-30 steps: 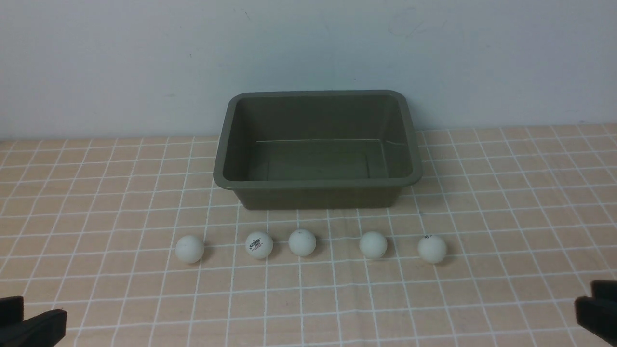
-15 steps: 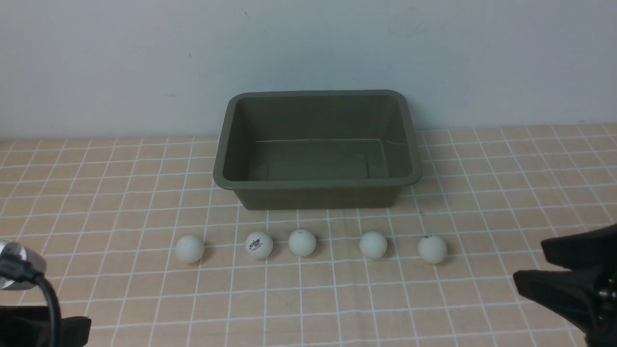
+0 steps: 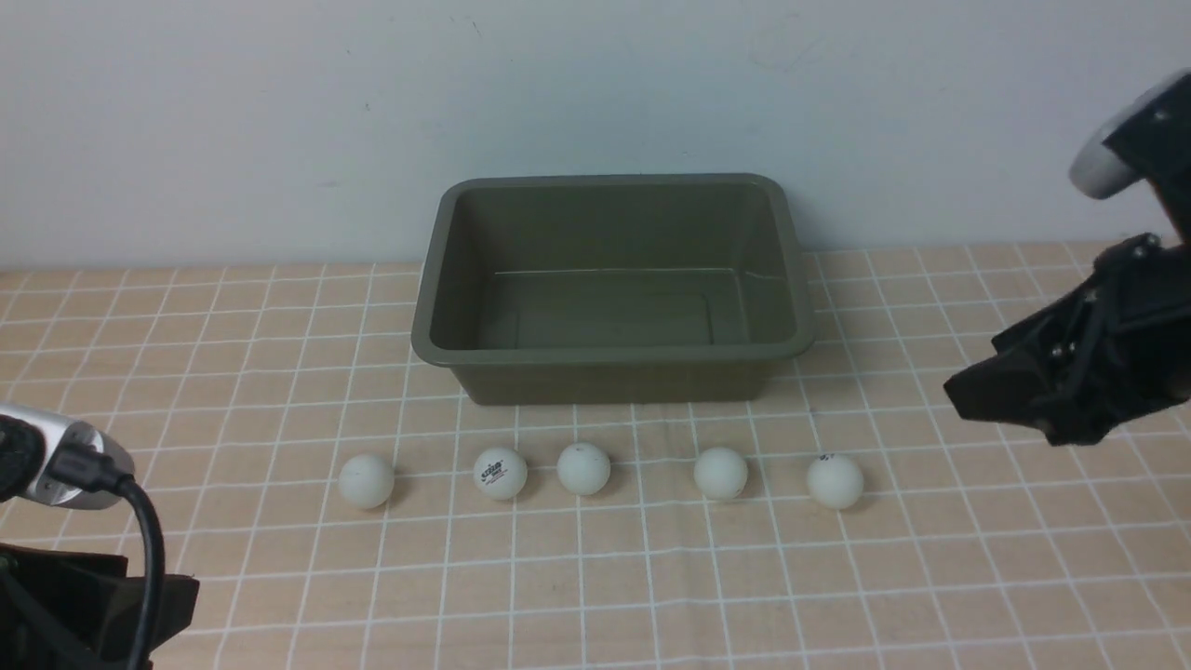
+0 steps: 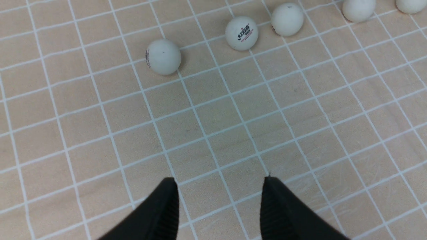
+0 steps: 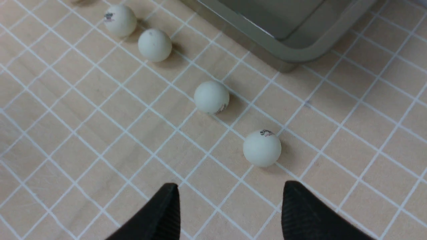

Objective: Put the table tennis balls into the box on the light coffee tablecloth.
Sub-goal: 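Reach for and grasp a ping pong ball on the table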

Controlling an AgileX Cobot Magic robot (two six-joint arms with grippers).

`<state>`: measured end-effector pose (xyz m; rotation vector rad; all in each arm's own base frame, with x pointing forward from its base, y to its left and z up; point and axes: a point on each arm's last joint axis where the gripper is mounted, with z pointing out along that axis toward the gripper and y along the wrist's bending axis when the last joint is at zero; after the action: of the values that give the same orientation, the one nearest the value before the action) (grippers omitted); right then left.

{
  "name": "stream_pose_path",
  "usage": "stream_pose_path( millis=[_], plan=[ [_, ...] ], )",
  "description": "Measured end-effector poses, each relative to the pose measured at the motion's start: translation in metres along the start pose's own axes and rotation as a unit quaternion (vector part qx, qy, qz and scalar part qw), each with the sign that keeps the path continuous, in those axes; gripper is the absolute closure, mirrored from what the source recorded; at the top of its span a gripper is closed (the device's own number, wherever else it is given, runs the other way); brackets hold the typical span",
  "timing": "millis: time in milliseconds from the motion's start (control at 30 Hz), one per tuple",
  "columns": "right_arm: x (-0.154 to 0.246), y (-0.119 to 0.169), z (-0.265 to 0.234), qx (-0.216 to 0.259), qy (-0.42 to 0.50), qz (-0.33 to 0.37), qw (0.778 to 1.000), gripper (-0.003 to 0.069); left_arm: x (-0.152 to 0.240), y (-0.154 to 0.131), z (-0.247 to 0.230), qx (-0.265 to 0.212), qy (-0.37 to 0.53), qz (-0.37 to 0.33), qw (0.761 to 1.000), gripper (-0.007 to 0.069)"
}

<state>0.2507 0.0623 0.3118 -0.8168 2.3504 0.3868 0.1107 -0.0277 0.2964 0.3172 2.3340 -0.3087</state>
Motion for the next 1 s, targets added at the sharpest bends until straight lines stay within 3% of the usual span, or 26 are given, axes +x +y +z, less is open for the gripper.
stream_pose_path(
  millis=[233, 533, 1000],
  plan=[
    [-0.011, -0.007, 0.056, -0.033, 0.08, 0.031, 0.996, 0.0279, -0.002, 0.001, 0.0, -0.006, -0.013, 0.003, 1.0, 0.0347],
    [-0.017, -0.004, 0.103, 0.011, 0.118, 0.073, 0.99, 0.0279, -0.002, 0.001, 0.0, -0.006, -0.013, 0.003, 1.0, 0.0347],
    [-0.011, -0.029, 0.162, 0.037, 0.161, 0.082, 0.983, 0.0279, -0.002, 0.001, 0.0, -0.006, -0.013, 0.003, 1.0, 0.0347]
  ],
)
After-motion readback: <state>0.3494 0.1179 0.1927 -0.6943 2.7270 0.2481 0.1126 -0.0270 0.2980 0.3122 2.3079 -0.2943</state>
